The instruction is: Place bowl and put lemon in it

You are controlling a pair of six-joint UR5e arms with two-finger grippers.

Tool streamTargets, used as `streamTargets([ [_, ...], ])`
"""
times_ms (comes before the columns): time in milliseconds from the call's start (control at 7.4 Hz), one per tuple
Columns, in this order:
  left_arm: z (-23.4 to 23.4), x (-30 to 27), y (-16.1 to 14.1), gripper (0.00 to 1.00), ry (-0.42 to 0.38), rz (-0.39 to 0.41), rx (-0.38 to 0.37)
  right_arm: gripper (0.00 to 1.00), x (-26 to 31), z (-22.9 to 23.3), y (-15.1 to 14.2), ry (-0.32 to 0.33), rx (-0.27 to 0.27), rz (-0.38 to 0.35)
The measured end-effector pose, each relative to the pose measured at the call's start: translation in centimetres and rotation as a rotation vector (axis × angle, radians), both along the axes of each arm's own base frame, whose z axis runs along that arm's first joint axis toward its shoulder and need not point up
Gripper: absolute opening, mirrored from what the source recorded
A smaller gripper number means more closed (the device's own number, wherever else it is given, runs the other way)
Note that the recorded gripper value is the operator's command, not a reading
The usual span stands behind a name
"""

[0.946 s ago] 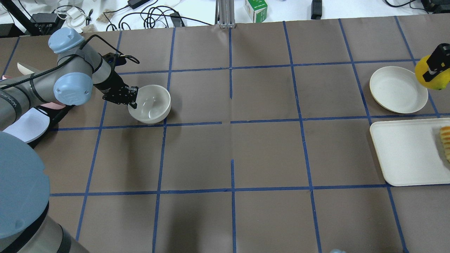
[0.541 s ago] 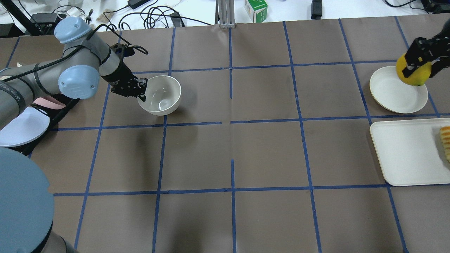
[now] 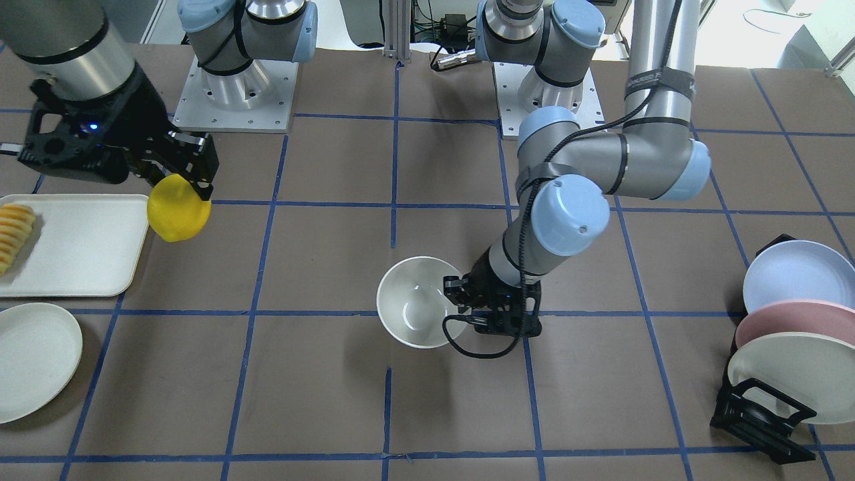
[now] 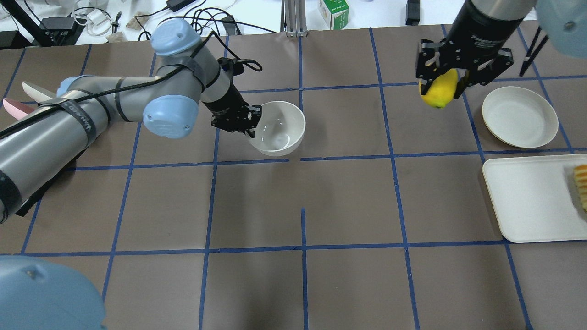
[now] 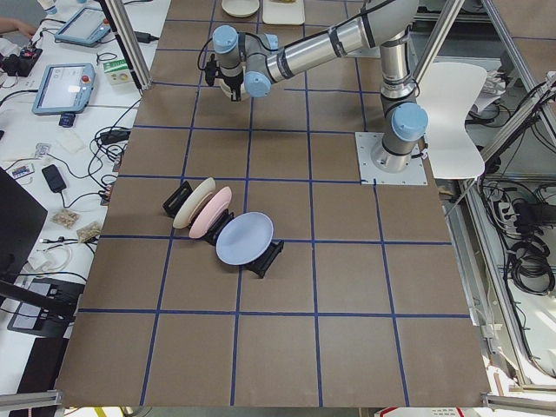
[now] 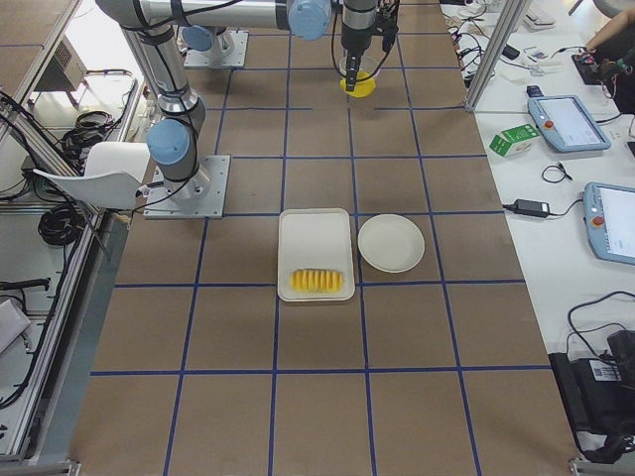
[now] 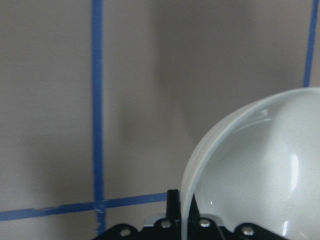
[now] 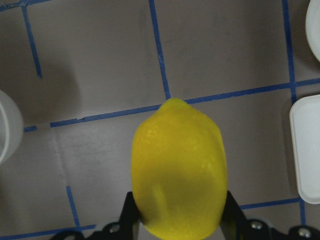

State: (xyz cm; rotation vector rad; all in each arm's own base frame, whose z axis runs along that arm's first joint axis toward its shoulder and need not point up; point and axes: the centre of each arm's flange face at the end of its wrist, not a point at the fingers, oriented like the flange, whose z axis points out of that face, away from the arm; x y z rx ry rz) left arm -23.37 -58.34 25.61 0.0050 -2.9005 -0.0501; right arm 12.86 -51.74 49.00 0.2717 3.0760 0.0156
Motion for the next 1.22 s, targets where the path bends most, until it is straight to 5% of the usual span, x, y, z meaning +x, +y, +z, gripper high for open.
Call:
streamTargets([
  [541, -2.9, -4.5, 2.7, 0.00, 0.003, -0.010, -0.037, 0.10, 3.2, -0.6, 0.3, 0.001, 0.006, -0.008],
  [676, -3.2, -4.4, 2.8, 0.14, 0.002, -0.011, -0.040, 0.10, 3.3, -0.7, 0.2, 0.001, 0.005, -0.005],
  [811, -3.6, -4.3, 2.8, 0.81, -0.002, -0.007, -0.035, 0.10, 3.3, -0.8, 0.1, 0.001, 0.004, -0.003],
  [946, -4.2, -4.2, 2.9, 1.00, -0.006, 0.001, -0.023, 0.10, 3.3, -0.9, 0.1, 0.001, 0.005, -0.001],
  [1216, -4.5, -4.0, 3.4, 1.00, -0.011, 0.011, -0.008, 0.11, 3.4, -1.2, -0.3, 0.000, 0.003, -0.003],
])
